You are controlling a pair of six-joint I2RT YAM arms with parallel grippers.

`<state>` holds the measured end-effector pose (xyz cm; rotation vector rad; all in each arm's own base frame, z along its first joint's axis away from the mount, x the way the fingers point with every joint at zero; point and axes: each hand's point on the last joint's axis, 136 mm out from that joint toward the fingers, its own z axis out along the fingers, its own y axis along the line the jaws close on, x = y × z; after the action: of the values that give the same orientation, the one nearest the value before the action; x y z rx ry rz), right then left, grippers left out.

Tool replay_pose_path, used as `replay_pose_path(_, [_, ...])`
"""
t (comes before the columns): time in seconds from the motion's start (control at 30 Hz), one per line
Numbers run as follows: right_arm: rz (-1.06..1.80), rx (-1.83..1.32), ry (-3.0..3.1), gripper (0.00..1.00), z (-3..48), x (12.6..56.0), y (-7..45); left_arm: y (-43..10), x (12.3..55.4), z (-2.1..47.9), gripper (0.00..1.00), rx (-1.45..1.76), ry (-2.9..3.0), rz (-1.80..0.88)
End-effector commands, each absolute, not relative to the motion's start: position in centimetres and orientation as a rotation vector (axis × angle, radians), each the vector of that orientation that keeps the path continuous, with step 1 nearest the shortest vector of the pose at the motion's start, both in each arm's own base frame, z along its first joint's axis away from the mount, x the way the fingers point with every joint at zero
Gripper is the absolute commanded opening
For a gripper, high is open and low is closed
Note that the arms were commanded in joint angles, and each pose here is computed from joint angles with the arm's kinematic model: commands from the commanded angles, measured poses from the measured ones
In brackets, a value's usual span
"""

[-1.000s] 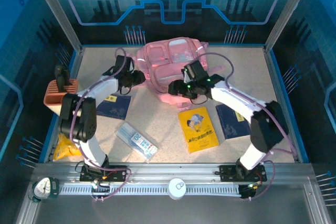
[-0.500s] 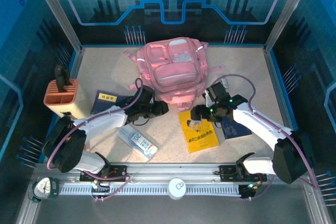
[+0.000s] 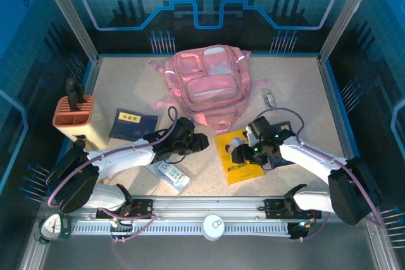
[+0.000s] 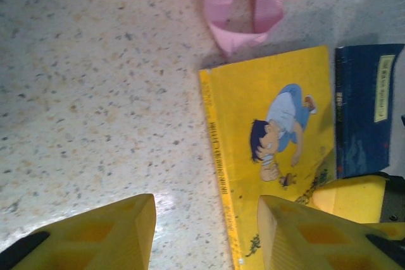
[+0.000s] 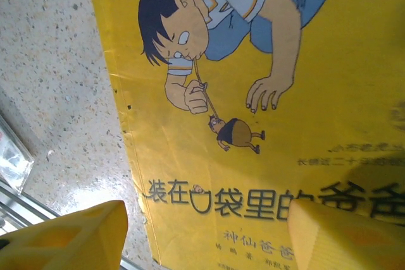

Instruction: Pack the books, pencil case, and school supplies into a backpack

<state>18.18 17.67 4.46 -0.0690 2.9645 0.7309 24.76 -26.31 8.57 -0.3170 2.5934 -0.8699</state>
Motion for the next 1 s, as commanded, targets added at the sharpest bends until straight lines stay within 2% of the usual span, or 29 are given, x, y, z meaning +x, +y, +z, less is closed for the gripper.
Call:
replay_pose_path(0.0, [0.787,-0.075,2.967,0.67,3.6,17.9,19.0,-25.6,24.4,8.2,0.47,-0.355,2.581,-0.848])
replay_pose_path(0.13, [0.800,-0.089,2.941,0.68,3.3,17.7,20.6,-25.3,24.1,8.0,0.49,-0.320,2.580,-0.841])
replay_pose_path(0.3, [0.872,-0.102,2.871,0.70,4.4,18.0,24.1,-23.5,24.0,7.4,0.53,-0.315,2.611,-0.712])
replay_pose_path(0.43, [0.876,-0.125,2.820,0.71,5.8,18.8,25.3,-24.9,23.8,7.7,0.54,-0.262,2.619,-0.793])
replay_pose_path(0.63, [0.636,-0.115,2.746,0.82,7.5,19.5,20.6,-27.4,23.2,8.1,0.54,-0.182,2.644,-0.825])
replay_pose_path(0.8, [0.604,-0.051,2.717,0.90,8.5,19.2,16.8,-29.1,23.2,8.0,0.54,-0.210,2.621,-0.894])
replay_pose_path(0.9, [0.554,0.022,2.725,1.00,8.2,19.1,14.3,-29.4,23.3,8.0,0.54,-0.212,2.606,-0.878])
replay_pose_path(0.97, [0.560,0.065,2.753,1.00,7.7,18.8,13.4,-29.3,23.3,7.8,0.54,-0.233,2.614,-0.866])
